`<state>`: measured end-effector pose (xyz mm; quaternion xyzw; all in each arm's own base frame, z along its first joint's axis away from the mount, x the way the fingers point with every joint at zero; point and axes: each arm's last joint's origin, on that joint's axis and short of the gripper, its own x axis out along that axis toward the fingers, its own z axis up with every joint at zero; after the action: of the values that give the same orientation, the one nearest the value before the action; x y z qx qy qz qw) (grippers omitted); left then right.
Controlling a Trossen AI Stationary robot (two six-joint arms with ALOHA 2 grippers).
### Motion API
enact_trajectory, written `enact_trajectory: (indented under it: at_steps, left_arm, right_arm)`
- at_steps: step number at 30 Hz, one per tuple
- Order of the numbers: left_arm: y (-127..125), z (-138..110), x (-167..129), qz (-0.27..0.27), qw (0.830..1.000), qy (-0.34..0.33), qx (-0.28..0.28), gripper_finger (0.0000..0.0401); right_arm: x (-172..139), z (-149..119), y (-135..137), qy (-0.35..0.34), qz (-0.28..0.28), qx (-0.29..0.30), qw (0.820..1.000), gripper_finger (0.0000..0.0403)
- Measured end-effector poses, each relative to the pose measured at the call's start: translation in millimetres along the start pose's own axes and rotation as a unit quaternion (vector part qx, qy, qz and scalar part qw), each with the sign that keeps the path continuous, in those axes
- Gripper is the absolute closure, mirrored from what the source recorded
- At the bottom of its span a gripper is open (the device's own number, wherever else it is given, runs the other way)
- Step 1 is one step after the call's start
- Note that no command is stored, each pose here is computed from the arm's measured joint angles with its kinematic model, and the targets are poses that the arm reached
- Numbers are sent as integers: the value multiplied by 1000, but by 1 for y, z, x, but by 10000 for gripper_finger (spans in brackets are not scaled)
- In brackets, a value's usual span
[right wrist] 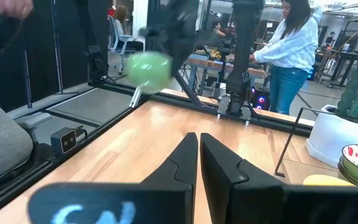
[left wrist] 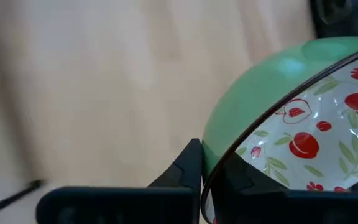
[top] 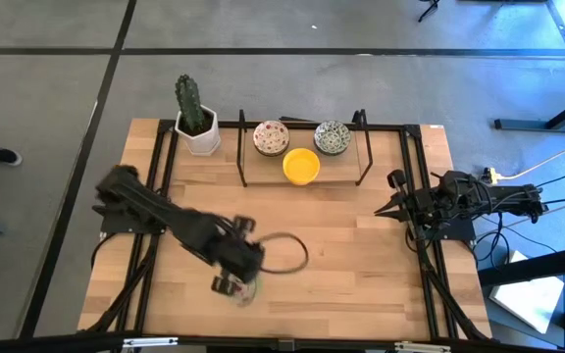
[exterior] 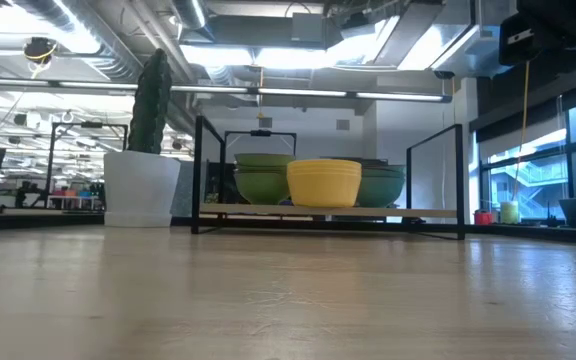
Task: Pick & Place Mini bowls
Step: Stack the green bowl on top of the green bowls on the shelf
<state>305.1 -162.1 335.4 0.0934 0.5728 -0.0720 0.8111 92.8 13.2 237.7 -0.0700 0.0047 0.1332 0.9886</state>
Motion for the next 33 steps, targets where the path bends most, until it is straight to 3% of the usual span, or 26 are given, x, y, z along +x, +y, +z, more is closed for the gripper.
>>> enact_trajectory:
  at_steps: [4, 8, 13, 19, 26, 28, 33]
  left_arm:
    - [19, -27, -44, 60, 996, -68, -25, 395]
    - [45, -70, -61, 87, 984, -84, -128, 395]
    - [66, -126, -54, 100, 948, -85, -289, 394]
    - [65, -169, -29, 90, 936, -79, -331, 394]
    - [65, -182, -4, 99, 918, -95, -371, 394]
    - [68, -175, -2, 115, 910, -128, -378, 394]
    - [79, -142, -4, 125, 901, -248, -333, 394]
  right_arm:
    - [0, 0, 0, 0, 3, 0, 1000, 381]
    - [0, 0, 0, 0, 3, 0, 1000, 381]
    - [0, 0, 0, 0, 3, -4, 1000, 381]
    - [0, 0, 0, -1, 3, -9, 1000, 381]
    - [0, 0, 0, -1, 3, -10, 1000, 381]
    - [0, 0, 0, -1, 3, -11, 1000, 381]
    - [0, 0, 0, -1, 3, -12, 1000, 381]
